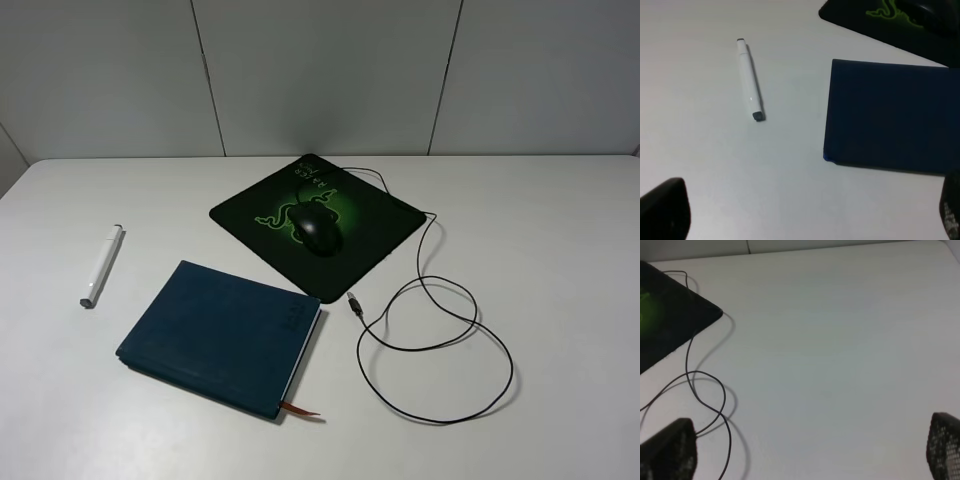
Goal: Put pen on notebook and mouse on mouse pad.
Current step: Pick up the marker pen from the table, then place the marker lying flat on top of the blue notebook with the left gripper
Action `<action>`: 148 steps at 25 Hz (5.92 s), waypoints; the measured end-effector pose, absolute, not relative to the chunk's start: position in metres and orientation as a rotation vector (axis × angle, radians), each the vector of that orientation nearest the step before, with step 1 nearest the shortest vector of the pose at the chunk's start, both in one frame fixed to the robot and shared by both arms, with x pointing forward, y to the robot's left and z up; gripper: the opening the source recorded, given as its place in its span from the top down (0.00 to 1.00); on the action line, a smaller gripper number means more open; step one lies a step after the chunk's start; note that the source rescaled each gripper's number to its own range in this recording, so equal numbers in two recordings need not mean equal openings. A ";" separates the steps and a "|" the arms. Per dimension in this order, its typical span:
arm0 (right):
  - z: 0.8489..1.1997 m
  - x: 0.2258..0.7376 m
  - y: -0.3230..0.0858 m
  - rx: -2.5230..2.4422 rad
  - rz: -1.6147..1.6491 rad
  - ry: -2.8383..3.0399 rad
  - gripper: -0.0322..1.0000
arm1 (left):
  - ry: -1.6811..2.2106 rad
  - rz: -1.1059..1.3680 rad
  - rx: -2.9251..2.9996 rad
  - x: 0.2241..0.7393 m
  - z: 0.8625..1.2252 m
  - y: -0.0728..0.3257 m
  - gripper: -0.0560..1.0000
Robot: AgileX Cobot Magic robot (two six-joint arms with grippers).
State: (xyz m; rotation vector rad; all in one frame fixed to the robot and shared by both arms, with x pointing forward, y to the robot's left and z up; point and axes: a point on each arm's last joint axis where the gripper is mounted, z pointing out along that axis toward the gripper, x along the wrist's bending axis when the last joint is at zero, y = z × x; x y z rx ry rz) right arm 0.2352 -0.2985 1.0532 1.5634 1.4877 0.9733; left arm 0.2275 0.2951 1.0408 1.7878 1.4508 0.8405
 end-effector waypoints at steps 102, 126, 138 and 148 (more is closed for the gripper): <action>1.053 0.235 -0.299 1.563 0.973 1.488 0.00 | 2.135 0.224 2.246 0.585 0.927 0.319 0.00; 1.053 0.235 -0.299 1.563 0.973 1.488 0.00 | 2.163 0.130 2.236 0.598 0.873 0.317 0.05; 1.053 0.235 -0.299 1.563 0.973 1.488 0.00 | 2.159 0.137 2.231 0.600 0.873 0.316 0.70; 1.053 0.235 -0.299 1.563 0.973 1.488 0.00 | 2.184 0.138 2.209 0.600 0.873 0.317 0.95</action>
